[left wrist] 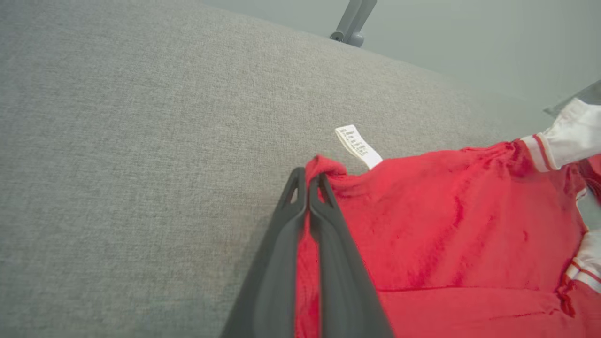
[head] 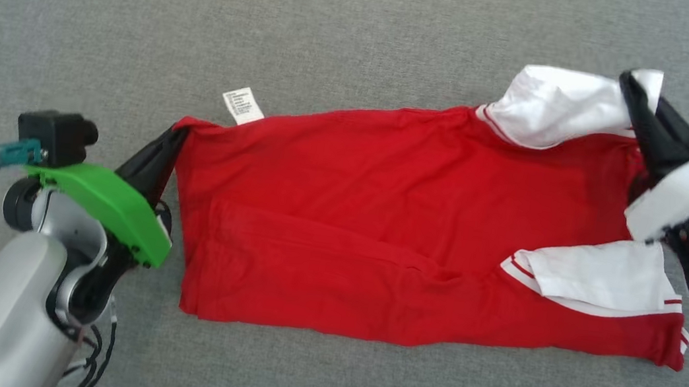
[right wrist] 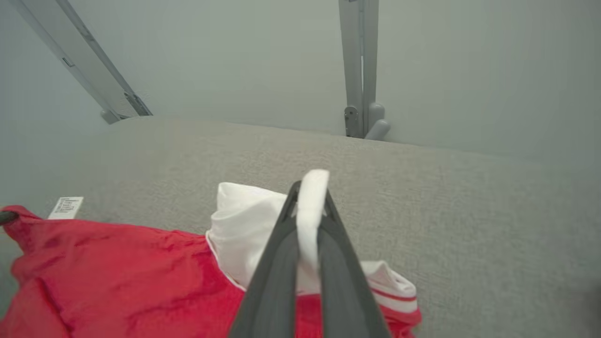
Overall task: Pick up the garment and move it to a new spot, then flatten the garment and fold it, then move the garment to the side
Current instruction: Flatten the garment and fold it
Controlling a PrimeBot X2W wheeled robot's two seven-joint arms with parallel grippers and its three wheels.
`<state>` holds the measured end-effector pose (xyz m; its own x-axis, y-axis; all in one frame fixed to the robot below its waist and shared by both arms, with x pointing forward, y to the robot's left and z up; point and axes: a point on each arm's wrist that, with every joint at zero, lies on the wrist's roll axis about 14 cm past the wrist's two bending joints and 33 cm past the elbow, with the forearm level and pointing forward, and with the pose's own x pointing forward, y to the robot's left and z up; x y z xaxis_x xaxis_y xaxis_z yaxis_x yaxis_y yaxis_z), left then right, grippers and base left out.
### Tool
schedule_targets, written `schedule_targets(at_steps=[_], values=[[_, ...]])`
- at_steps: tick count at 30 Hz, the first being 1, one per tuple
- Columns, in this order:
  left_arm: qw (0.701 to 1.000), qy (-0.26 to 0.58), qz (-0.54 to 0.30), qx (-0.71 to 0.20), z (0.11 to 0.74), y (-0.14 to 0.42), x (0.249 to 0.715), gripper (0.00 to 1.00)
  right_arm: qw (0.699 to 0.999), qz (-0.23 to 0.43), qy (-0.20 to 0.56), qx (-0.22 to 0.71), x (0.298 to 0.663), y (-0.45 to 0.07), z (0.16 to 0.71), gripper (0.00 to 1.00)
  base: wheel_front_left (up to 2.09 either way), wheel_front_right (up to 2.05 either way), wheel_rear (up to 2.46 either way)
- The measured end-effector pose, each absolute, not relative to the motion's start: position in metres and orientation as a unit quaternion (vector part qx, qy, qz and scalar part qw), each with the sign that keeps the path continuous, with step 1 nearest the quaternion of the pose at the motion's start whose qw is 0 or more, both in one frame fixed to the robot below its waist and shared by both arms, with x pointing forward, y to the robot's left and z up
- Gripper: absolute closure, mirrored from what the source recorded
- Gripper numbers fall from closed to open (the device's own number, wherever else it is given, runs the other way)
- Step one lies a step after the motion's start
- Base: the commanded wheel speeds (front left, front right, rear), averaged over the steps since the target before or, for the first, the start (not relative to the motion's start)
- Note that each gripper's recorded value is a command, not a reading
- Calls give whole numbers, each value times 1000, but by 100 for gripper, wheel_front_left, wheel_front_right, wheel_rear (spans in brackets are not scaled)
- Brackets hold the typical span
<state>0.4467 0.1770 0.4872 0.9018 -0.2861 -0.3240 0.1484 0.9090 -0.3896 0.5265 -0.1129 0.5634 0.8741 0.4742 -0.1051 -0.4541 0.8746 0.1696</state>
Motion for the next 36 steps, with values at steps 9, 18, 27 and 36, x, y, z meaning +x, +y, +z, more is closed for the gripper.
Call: schedule_targets(at_steps=[9,18,27,36], values=[[951,179,-91,-235,492,166,387,100,966,190,102,145,430,-151,539,100,0,0,0],[930,243,-83,-262,466,152,348,100,964,136,151,174,395,-164,501,100,0,0,0],[925,274,-15,-264,438,183,337,0,965,140,182,130,399,-163,475,0,0,0,0],[955,191,-6,-228,450,195,338,0,970,132,172,106,409,-187,498,0,0,0,0]])
